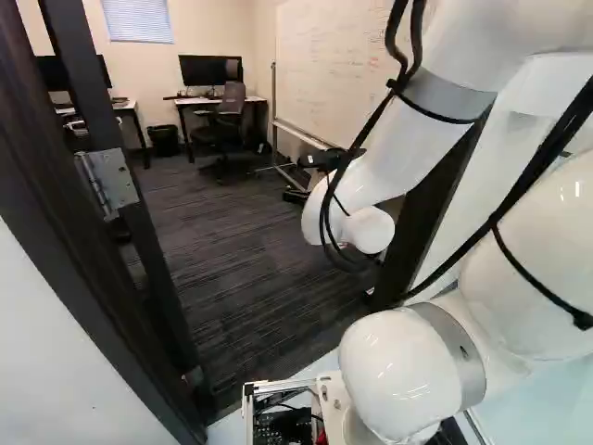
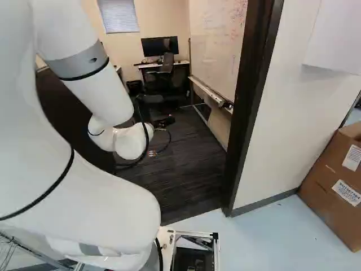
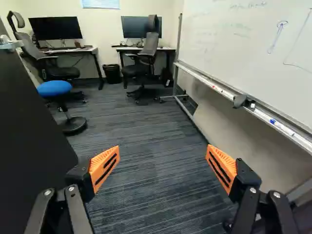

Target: Open the door and move inside

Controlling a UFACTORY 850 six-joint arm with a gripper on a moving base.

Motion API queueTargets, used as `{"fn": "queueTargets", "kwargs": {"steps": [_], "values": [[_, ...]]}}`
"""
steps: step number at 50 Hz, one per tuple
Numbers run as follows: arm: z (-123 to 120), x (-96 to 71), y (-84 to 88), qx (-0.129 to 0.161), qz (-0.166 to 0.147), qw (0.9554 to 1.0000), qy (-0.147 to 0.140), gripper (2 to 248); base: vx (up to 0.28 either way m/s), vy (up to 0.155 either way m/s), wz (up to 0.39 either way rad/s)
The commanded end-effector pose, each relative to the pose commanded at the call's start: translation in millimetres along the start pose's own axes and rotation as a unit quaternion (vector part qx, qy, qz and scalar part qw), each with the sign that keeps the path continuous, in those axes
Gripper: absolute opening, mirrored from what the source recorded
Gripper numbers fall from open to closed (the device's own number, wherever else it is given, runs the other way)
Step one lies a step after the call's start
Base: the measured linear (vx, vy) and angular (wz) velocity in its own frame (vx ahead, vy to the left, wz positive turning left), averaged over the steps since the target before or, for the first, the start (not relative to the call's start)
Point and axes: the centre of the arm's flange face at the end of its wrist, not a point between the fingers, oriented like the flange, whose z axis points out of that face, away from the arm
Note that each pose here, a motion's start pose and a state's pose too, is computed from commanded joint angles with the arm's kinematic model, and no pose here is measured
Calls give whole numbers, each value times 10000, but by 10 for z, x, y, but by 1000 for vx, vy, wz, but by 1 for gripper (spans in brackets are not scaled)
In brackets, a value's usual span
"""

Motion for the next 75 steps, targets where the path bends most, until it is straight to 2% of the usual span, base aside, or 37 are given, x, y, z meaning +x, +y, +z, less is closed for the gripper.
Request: {"fn": "queueTargets", "kwargs": {"steps": [14, 30, 75], "values": [[-175, -155, 137, -253, 90, 9995, -162, 247, 0, 0, 0], [-286, -254, 212, -409, 150, 9987, -262, 247, 0, 0, 0], [-307, -273, 225, -438, 162, 9985, -281, 247, 1, 3, 11]]}}
